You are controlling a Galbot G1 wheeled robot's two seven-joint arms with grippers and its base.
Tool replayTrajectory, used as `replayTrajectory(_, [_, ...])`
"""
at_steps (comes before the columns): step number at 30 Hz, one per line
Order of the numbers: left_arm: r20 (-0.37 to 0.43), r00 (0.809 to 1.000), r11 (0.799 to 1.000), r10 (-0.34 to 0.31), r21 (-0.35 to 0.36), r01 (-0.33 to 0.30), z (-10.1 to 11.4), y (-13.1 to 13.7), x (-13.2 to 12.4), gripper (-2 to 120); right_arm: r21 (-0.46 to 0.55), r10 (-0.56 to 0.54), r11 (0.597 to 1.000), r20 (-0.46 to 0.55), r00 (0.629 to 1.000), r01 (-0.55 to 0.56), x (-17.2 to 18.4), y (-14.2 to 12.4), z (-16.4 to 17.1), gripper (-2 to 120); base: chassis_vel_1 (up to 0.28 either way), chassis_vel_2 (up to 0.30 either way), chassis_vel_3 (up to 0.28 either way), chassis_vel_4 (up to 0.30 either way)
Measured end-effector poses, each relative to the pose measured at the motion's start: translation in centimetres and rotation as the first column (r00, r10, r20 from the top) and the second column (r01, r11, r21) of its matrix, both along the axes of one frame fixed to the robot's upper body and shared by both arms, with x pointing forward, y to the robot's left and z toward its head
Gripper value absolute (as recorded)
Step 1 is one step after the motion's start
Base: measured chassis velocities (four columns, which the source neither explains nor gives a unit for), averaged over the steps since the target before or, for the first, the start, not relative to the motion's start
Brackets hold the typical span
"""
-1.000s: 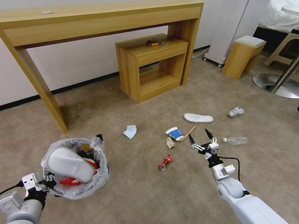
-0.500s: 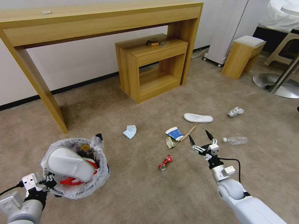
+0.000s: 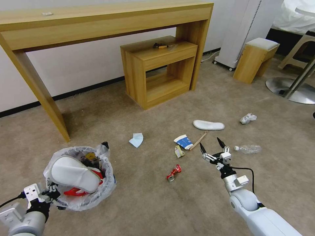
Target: Pick up the trash bin and place the garbage on the floor into it.
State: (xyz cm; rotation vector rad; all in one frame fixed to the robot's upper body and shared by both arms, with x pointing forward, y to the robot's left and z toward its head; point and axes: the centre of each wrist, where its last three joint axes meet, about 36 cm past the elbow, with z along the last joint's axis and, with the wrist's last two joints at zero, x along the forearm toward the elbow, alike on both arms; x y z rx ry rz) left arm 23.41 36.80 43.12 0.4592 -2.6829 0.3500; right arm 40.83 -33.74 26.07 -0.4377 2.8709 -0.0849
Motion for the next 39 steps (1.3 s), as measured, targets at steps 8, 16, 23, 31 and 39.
replayTrajectory(8, [0.002,1.0,1.0,0.002,0.002,-0.002,-0.1,0.0,0.0,0,-0.002,-0.001,1.0,0.002,1.0,0.001,0.0,-0.1,-0.1,94,-0.072,0.073,0.076,-0.078])
replayTrajectory(16, [0.004,1.0,1.0,0.004,0.003,-0.004,-0.3,0.0,0.0,0,-0.007,0.0,1.0,0.006,1.0,0.0,0.0,-0.1,-0.2,94,-0.038,0.042,0.033,-0.033])
replayTrajectory(23, [0.005,1.0,1.0,0.005,0.003,-0.005,-0.2,0.1,0.0,0,-0.008,0.0,1.0,0.009,1.0,0.001,-0.1,-0.1,-0.4,95,-0.031,0.027,0.026,-0.027])
replayTrajectory(31, [0.006,1.0,1.0,0.014,0.005,-0.014,0.1,0.2,0.1,0,0.0,-0.019,1.0,-0.011,1.0,0.019,0.1,-0.5,-0.2,97,0.0,0.0,0.0,0.0])
replayTrajectory(39, [0.009,1.0,1.0,0.019,0.024,-0.019,0.1,0.7,0.3,0,-0.03,0.023,0.999,-0.132,0.991,-0.027,-1.7,-4.0,-0.8,100,0.0,0.0,0.0,0.0])
